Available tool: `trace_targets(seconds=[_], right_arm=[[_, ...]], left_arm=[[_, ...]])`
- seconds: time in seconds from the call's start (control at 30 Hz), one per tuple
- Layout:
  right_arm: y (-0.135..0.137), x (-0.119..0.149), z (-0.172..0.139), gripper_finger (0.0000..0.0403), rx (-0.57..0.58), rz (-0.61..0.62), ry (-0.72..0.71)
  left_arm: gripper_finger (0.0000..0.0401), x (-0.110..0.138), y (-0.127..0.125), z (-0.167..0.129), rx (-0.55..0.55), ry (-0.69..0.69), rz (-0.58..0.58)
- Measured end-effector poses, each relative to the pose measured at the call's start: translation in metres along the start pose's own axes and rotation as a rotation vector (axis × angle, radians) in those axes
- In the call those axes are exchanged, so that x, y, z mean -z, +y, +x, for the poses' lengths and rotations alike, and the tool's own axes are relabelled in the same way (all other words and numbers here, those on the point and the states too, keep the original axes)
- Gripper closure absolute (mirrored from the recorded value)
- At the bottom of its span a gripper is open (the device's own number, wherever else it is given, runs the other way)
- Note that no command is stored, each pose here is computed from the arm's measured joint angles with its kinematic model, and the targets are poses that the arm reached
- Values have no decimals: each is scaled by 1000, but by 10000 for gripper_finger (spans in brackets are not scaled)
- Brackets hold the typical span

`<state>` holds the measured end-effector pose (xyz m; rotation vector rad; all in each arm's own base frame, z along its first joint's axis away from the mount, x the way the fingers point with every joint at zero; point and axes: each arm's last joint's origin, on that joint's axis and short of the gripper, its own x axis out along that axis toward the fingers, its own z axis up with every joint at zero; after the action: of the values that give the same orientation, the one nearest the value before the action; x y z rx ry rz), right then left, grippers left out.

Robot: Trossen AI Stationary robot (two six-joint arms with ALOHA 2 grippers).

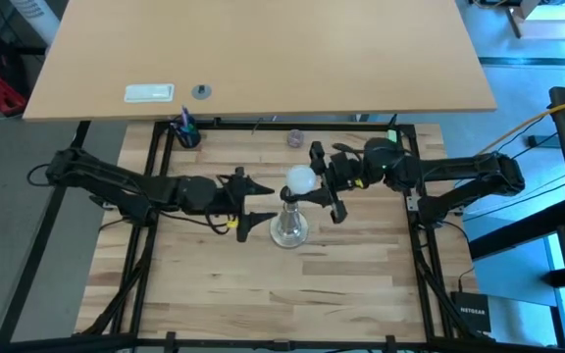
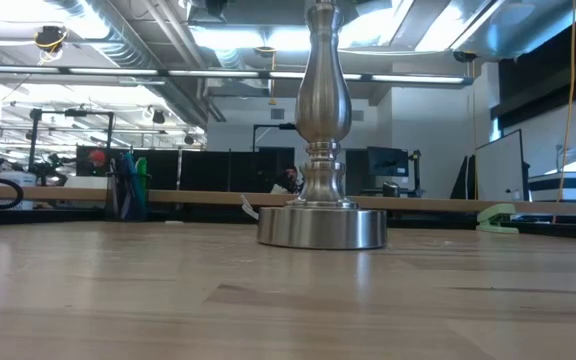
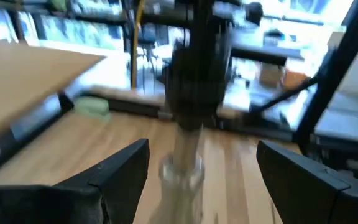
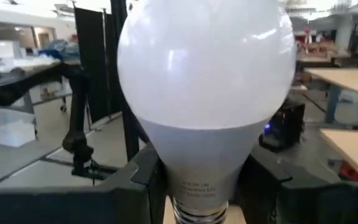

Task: Screw lightbulb
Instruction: Insert the lightbulb into the silver lamp

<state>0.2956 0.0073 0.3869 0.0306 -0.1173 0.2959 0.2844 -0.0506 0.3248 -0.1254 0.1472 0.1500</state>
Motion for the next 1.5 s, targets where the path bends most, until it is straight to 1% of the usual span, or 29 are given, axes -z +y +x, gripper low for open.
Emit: trace_targets(seconds=[0.13, 0.23, 0.43, 0.6, 0.67, 0.77, 0.93, 1.0, 1.17, 1.2, 1.27, 1.4, 1.5], right_arm=[[-1, -4, 0, 259, 9, 12, -39], [4, -5, 4, 259, 19, 7, -70], [15, -2, 10, 259, 11, -14, -87], [18, 9, 20, 259, 26, -3, -59], [19, 11, 21, 259, 22, 6, -51], [19, 10, 21, 259, 21, 9, -55], [19, 11, 21, 259, 30, 9, -42], [18, 11, 21, 261, 36, 1, -43], [18, 11, 21, 262, 32, -2, -38], [18, 11, 21, 261, 35, -3, -38], [18, 11, 21, 236, 39, -1, -39], [19, 10, 21, 148, 34, 3, -39], [20, 9, 19, 99, 30, 3, -40]], left_arm=[[113, -27, -7, -8, -38, -113, 27], [113, -38, -12, -6, -64, -141, 46], [119, -52, -20, 6, -82, -159, 65], [145, -58, -30, 25, -81, -152, 119], [154, -61, -35, 29, -75, -157, 136], [168, -64, -36, 29, -75, -164, 144], [211, -64, -36, 28, -80, -161, 141], [234, -65, -35, 27, -93, -163, 139], [306, -64, -35, 27, -78, -157, 142], [313, -64, -35, 27, -77, -158, 145], [313, -64, -35, 27, -79, -157, 156], [313, -64, -34, 27, -83, -149, 173], [313, -64, -35, 27, -80, -149, 177]])
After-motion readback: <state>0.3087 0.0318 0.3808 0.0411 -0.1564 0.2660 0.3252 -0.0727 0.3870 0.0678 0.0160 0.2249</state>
